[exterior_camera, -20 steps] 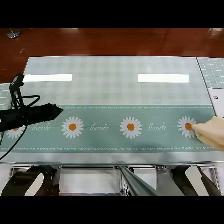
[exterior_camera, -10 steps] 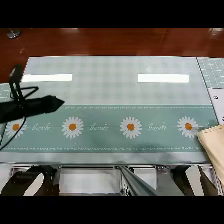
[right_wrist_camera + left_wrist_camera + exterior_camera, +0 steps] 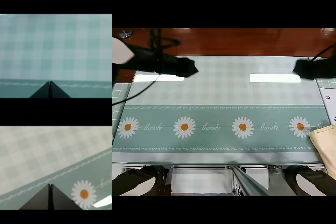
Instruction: Fold the shirts.
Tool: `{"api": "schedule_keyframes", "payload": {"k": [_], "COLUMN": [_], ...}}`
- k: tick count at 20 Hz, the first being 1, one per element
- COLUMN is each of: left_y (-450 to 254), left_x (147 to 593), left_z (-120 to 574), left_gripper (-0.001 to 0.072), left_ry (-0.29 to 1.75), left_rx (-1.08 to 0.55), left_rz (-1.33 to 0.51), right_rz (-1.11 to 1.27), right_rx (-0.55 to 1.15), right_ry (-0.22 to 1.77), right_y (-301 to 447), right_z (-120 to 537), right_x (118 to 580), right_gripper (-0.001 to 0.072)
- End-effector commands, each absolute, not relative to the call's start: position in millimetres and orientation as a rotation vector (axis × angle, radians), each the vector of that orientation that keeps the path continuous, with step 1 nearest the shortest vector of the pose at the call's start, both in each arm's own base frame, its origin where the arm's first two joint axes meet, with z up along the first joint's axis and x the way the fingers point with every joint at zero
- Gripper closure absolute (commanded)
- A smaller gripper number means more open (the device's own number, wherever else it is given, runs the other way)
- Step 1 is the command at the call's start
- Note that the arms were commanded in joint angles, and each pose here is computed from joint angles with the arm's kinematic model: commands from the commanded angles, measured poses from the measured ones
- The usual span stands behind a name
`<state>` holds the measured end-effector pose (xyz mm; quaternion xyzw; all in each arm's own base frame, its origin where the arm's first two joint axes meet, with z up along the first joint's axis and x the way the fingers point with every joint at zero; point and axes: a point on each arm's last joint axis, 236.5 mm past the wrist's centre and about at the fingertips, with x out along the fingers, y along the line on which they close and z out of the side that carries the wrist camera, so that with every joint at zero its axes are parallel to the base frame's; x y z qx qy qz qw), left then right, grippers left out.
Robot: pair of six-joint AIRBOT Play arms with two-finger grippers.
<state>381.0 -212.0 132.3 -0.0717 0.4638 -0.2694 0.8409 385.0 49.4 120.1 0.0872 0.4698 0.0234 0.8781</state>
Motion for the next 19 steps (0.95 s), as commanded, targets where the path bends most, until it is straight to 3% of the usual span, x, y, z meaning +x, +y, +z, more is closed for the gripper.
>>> {"api": "schedule_keyframes", "payload": {"k": [1, 3, 19], "left_y": [-186, -181, -180], "left_x": [361, 354, 353], "left_z": [56, 41, 37], "left_gripper": [0.0687, 0.0687, 0.0687], "left_ry": [1.176, 1.218, 1.232], "left_rx": [-0.007, -0.014, -0.012], "left_rz": [-0.417, -0.4, -0.398], "right_rz": [-0.17, -0.191, -0.188], "right_rx": [-0.094, -0.117, -0.116], "right_ry": [1.206, 1.286, 1.277], "right_y": [32, 29, 29], "right_z": [28, 10, 11], "right_x": [355, 346, 348], "right_gripper": [0.0692, 0.0692, 0.0691]}}
